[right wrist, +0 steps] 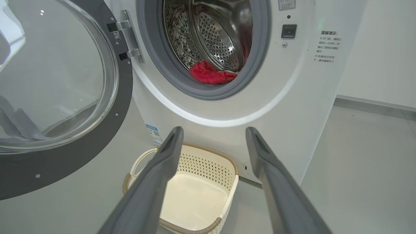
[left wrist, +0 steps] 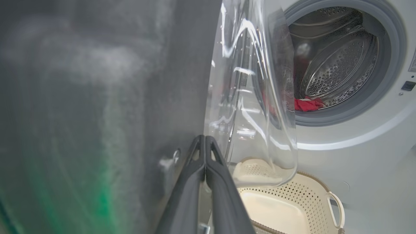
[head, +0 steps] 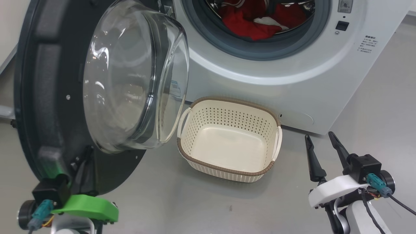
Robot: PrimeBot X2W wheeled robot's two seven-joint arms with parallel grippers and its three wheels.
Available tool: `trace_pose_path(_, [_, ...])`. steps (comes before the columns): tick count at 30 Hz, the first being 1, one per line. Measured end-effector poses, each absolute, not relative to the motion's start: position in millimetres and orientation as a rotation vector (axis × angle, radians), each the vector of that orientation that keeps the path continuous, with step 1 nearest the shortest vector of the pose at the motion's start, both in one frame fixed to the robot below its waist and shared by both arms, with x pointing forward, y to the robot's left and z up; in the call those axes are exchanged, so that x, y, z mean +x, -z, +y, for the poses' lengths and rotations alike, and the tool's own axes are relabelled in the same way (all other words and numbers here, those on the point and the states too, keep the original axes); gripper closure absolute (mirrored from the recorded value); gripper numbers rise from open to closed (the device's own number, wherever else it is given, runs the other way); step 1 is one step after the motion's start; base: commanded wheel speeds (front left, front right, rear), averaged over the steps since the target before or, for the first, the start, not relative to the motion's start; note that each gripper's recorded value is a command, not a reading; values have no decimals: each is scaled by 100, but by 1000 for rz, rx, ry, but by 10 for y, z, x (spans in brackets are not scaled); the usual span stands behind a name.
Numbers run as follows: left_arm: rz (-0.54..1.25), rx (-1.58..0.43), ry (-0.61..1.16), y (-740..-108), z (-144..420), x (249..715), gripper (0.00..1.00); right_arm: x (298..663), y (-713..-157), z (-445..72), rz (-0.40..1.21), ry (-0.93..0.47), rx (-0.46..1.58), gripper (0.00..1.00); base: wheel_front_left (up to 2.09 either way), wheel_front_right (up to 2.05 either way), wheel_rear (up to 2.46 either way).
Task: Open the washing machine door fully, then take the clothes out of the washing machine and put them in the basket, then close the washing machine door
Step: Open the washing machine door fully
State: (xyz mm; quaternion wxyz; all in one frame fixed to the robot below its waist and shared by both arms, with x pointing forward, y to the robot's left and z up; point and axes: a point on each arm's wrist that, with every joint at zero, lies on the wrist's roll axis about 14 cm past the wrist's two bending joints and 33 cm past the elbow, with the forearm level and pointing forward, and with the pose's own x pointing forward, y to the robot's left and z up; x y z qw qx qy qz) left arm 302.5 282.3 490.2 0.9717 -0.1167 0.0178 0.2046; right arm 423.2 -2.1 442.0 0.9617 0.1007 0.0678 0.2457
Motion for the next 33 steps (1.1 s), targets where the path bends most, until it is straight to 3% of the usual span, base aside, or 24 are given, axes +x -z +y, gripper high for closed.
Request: trace_pose_path(33, [-5, -185, -672, -4907, 3824, 2928, 100, 4301, -4337, -31, 149, -500, 197, 0, 0, 0, 0])
